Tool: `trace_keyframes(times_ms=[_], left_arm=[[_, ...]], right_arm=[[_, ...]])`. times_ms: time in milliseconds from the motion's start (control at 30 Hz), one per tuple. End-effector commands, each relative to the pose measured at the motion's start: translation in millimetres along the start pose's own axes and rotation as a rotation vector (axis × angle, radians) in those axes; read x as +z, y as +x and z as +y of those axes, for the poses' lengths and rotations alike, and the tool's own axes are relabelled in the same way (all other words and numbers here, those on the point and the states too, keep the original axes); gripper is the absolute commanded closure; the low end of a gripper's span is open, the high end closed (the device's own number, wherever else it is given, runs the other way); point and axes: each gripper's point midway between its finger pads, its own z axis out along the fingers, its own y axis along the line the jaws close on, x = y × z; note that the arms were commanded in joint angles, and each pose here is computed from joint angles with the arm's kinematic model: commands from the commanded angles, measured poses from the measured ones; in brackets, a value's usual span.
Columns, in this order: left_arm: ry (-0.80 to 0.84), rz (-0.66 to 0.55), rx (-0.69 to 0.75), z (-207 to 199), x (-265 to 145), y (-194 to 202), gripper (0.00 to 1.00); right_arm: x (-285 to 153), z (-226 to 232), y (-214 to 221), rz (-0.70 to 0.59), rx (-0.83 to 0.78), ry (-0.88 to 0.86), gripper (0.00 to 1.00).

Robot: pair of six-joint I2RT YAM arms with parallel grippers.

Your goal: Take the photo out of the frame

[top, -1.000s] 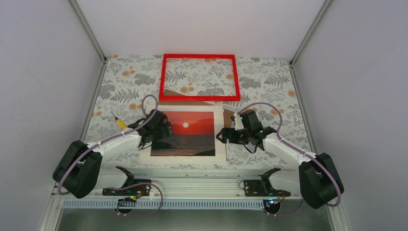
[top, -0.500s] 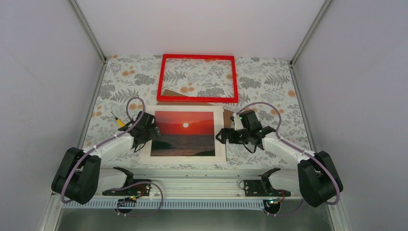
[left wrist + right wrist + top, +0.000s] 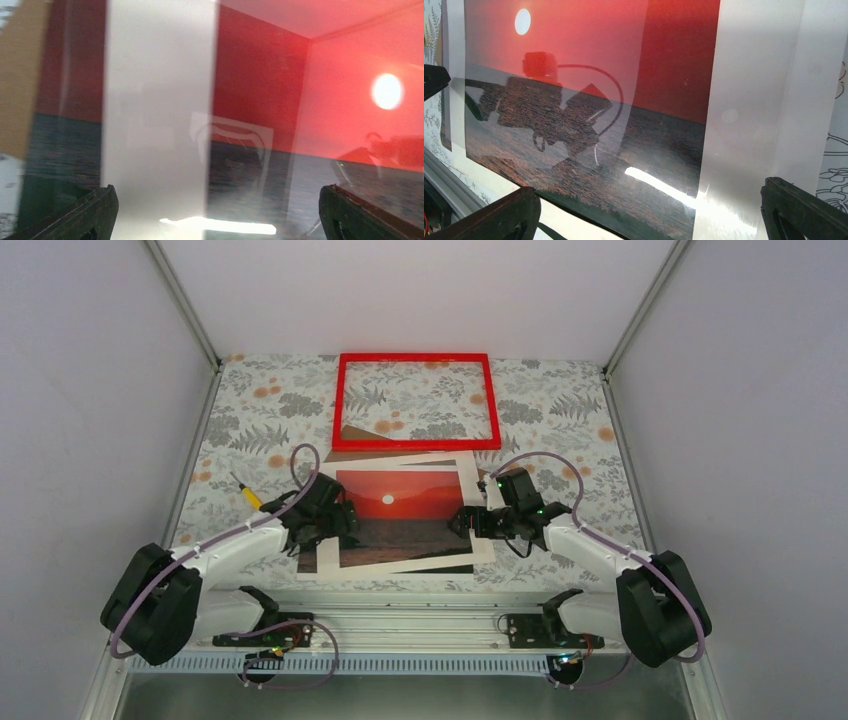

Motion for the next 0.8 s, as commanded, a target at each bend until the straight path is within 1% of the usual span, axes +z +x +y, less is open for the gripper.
trace_keyframes(times_ms=[0, 167, 367, 767], left_arm=[[0.048, 0.022, 0.000, -24.6, -11.3, -0.4, 0.00], [-0.043, -0.021, -0.004, -4.1, -21.1, -4.9, 0.00], [-0.128, -0.019, -0.002, 18.1, -16.6, 2.5, 0.00], [-0.122, 0.045, 0.033, 15.6, 11.3, 15.5, 0.00]], right_arm=[[-3.7, 7.4, -10.6, -0.032, -0.032, -0.009, 0.00], [-8.1, 5.2, -12.2, -0.046, -0.044, 0.014, 0.00], [-8.9, 6.3, -12.8, -0.049, -0.053, 0.011, 0.00], [-13.0, 6.9, -12.1, -0.060, -0.058, 0.010, 0.00]])
